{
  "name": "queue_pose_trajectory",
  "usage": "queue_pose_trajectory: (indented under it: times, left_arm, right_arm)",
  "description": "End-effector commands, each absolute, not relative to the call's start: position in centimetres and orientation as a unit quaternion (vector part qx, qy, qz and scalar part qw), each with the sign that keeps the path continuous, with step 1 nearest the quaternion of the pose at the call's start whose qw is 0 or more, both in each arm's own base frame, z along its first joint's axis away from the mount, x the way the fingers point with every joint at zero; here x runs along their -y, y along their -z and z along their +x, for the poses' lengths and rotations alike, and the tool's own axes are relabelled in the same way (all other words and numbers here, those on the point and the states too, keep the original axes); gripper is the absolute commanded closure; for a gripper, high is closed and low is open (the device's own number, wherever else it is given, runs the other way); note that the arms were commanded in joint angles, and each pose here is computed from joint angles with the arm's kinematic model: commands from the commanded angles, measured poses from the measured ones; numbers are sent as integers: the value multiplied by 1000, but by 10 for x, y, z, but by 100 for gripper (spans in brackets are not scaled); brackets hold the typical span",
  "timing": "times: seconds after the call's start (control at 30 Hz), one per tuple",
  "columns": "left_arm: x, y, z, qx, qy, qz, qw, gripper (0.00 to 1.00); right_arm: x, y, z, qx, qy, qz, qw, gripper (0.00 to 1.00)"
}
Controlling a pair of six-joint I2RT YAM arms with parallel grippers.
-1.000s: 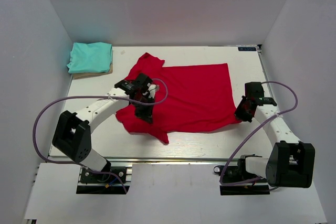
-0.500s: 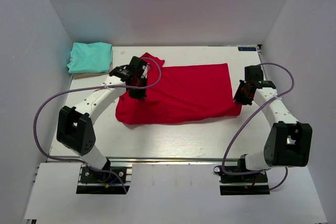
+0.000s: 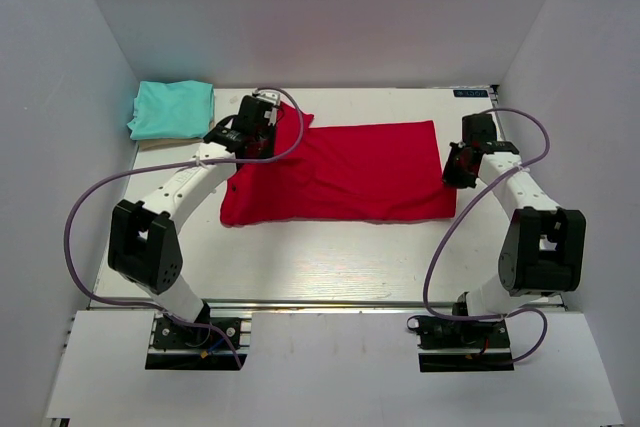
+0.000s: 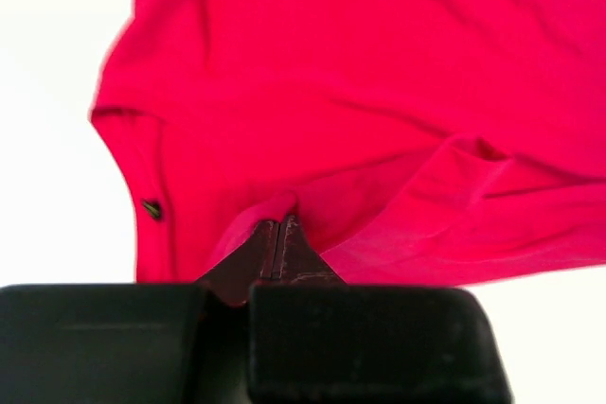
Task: Fold and stack the t-shirts
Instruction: Fold the flattened tshirt in 1/3 of the way
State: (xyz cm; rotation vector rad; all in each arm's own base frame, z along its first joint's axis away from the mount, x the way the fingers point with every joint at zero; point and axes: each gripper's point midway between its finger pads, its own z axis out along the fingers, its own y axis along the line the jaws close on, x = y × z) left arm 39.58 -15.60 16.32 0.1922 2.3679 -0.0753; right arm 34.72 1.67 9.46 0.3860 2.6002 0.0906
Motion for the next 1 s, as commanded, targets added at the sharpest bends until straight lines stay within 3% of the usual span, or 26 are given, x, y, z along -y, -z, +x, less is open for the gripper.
queue_pose_trajectory:
  times: [0.0, 0.43, 0.7, 0.8, 0.83, 0.9, 0.93, 0.97]
  left_arm:
    - [139, -186, 418, -902, -4, 69, 425, 100]
    - [135, -164, 456, -896, -12, 109, 430, 100]
    - [129, -120, 484, -915, -27, 102, 388, 100]
    - [117, -111, 498, -924, -46, 62, 375, 97]
    - [113, -108, 510, -925, -49, 55, 373, 64]
    - [121, -107, 516, -928, -35, 62, 366, 12]
    - [121, -116, 527, -923, -29, 70, 378, 0]
    - [126, -116, 529, -922, -18, 80, 378, 0]
  right_arm:
    - [-12, -115, 370, -946, -23, 133, 296, 100]
    - [-13, -116, 404, -932, -31, 92, 350, 100]
    - [-15, -90, 437, -946, -29, 84, 311, 100]
    - [-9, -78, 441, -952, -13, 98, 290, 87]
    - [-9, -78, 446, -951, -12, 103, 292, 72]
    - [-7, -83, 452, -948, -8, 108, 298, 56]
    - [-7, -86, 455, -948, -7, 107, 300, 49]
    - [-6, -93, 458, -946, -8, 110, 305, 26]
